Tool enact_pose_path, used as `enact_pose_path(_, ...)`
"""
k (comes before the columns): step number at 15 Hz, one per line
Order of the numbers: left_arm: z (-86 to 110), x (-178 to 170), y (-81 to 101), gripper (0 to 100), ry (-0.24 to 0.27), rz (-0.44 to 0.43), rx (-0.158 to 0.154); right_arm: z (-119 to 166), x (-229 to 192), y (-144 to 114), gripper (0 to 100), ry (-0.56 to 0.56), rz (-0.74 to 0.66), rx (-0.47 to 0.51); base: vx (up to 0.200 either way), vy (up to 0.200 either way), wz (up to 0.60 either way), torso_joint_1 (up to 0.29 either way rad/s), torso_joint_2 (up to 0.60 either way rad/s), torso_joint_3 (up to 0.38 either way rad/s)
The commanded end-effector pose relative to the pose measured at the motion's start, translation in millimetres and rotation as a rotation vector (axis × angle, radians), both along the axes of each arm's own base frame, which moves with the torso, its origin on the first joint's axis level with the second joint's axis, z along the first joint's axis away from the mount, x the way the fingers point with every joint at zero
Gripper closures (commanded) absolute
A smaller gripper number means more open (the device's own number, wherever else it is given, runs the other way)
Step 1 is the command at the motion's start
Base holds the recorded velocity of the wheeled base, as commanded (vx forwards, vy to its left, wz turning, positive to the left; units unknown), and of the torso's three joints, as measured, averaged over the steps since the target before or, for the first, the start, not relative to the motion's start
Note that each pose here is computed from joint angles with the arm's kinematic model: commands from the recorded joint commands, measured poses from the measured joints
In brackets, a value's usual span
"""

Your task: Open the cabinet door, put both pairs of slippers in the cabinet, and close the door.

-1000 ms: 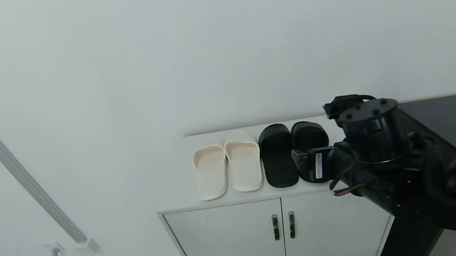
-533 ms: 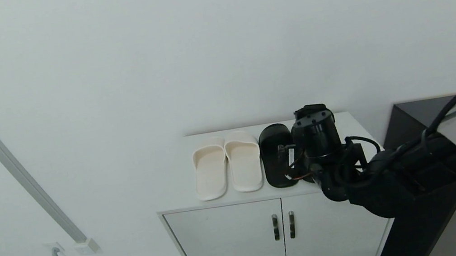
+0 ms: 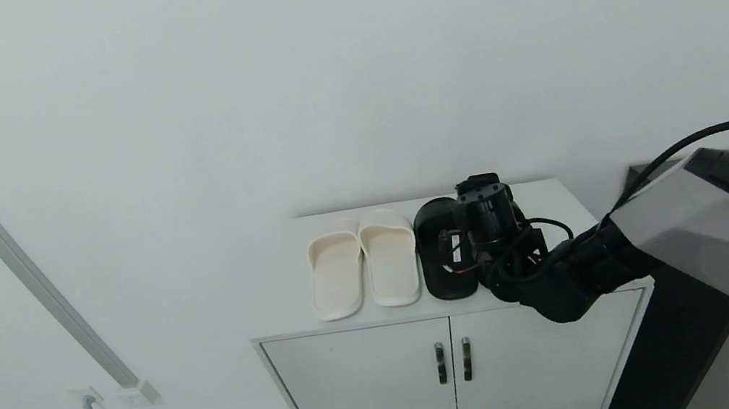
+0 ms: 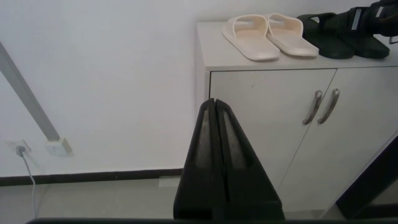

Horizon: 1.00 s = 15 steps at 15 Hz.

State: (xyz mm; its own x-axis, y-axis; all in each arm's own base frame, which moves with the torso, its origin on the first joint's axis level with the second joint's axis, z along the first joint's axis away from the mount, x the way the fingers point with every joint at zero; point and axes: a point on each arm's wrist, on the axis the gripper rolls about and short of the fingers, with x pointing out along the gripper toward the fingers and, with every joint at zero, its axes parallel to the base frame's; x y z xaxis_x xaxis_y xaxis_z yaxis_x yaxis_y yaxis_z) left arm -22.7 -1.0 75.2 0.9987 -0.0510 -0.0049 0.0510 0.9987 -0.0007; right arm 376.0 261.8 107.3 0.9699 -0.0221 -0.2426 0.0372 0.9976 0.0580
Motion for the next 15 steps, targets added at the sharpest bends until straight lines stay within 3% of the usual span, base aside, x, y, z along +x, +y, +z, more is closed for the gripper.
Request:
enact_pose_path(1, 0.0, 0.0, 0.0, 100, 0.000, -0.001, -0.001, -7.8, 16.6, 1.1, 0, -0.010, -0.010, -0.009, 0.000, 0.000, 0.00, 0.000, 0.00, 0.000)
enact_pose_path(9, 0.0, 0.0, 0.0, 100, 0.000, 0.000, 0.000, -16.4, 51.1, -0.7, 0, -0.050, -0.049, 0.006, 0.000, 0.000, 0.00, 0.000, 0.00, 0.000)
enact_pose_path(10, 0.0, 0.0, 0.0, 100, 0.000, -0.001, -0.001, -16.7, 51.7, -0.3, 100, -0.052, -0.049, 0.007, 0.000, 0.000, 0.00, 0.000, 0.00, 0.000)
enact_pose_path(15, 0.0, 0.0, 0.0, 100, 0.000, 0.000, 0.000, -16.5, 50.9, -1.0, 100, -0.055, -0.054, -0.002, 0.000, 0.000, 0.00, 0.000, 0.00, 0.000)
